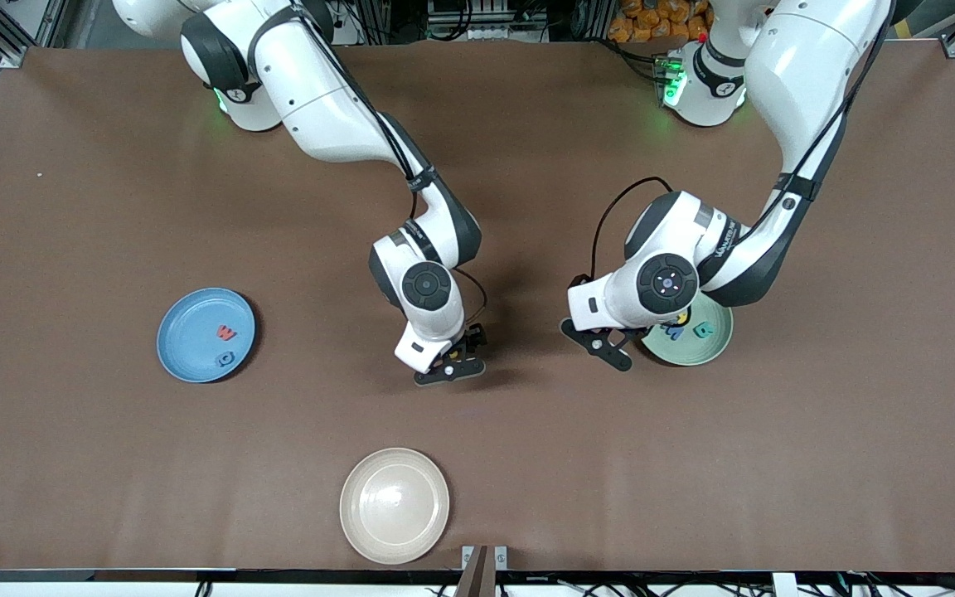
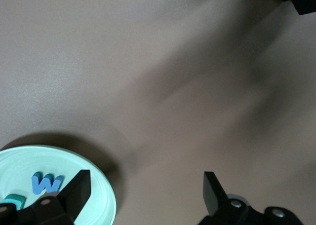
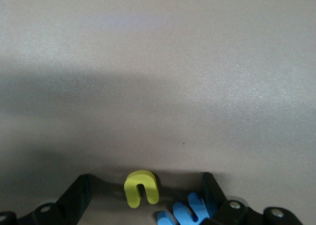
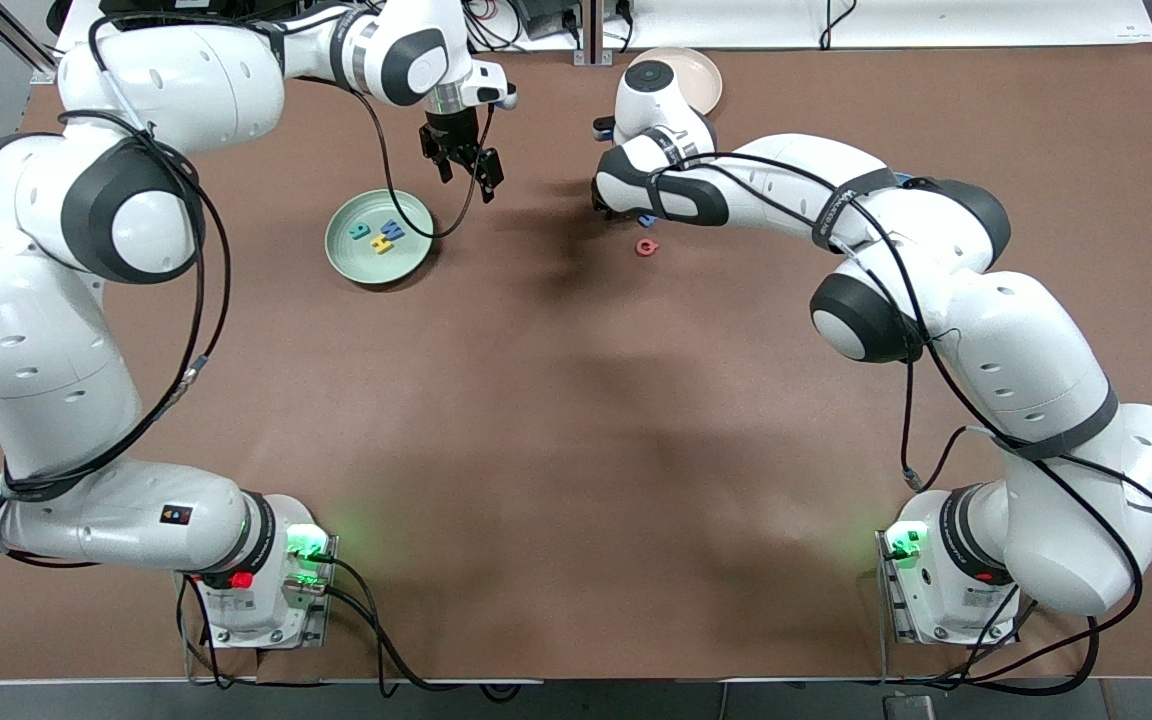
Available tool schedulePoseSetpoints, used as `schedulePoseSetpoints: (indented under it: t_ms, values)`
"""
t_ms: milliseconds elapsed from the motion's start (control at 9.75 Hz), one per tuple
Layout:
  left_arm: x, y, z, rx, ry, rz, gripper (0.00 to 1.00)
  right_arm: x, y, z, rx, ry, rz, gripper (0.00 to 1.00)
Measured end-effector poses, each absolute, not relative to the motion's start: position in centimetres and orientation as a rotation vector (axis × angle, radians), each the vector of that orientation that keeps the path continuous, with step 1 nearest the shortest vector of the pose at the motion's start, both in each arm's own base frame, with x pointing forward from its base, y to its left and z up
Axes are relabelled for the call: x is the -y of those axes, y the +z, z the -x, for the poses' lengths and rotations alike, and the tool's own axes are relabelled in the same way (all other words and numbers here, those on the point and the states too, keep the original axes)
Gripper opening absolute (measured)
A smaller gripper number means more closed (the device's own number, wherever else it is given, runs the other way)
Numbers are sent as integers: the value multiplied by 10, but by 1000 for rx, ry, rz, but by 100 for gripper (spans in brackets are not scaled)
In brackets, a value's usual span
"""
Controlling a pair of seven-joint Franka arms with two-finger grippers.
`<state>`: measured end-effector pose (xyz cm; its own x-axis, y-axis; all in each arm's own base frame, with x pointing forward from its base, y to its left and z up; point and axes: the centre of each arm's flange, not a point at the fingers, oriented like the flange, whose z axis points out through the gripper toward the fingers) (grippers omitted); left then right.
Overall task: Sort upper and lower case letters into plates
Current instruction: 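Grasp the yellow u with the right gripper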
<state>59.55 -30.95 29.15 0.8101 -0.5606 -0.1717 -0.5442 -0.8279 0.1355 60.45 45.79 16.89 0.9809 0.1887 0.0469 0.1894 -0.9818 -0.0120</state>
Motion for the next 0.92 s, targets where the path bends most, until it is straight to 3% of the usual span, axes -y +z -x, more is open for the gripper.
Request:
schedulePoseSetpoints:
  t_ms: [923]
  values:
    - [310,282,-594,890,-335,-2907,100,-460,169,-599,275,2,3135,100]
